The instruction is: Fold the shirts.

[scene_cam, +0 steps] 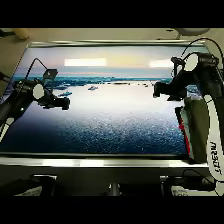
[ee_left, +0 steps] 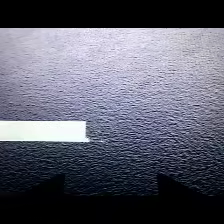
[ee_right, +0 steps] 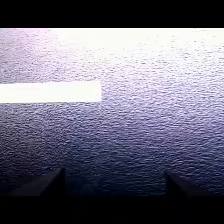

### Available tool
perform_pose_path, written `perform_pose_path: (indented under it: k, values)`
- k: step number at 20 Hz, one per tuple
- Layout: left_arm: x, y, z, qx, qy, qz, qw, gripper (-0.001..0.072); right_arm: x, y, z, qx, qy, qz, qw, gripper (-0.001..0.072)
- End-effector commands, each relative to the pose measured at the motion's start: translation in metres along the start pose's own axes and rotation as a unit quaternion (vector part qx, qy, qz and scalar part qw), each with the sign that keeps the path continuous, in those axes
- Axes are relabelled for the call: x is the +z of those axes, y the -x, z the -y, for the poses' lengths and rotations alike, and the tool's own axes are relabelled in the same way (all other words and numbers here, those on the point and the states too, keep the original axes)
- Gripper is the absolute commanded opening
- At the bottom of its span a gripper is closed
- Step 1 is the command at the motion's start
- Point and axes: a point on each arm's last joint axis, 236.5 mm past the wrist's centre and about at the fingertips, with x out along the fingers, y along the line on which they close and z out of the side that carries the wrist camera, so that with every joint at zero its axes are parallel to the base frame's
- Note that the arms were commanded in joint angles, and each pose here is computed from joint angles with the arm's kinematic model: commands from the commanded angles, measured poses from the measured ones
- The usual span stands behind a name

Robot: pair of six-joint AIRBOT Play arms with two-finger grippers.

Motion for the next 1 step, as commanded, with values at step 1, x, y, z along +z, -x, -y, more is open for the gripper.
perform_pose_path:
  k: [1]
  values:
    - [0.0001, 0.0, -0.0001, 0.0, 0.001, 0.001, 1.0, 0.0717, 0.0001, -0.0002, -0.0008, 0.001, -0.001, 0.0, 1.0, 0.068]
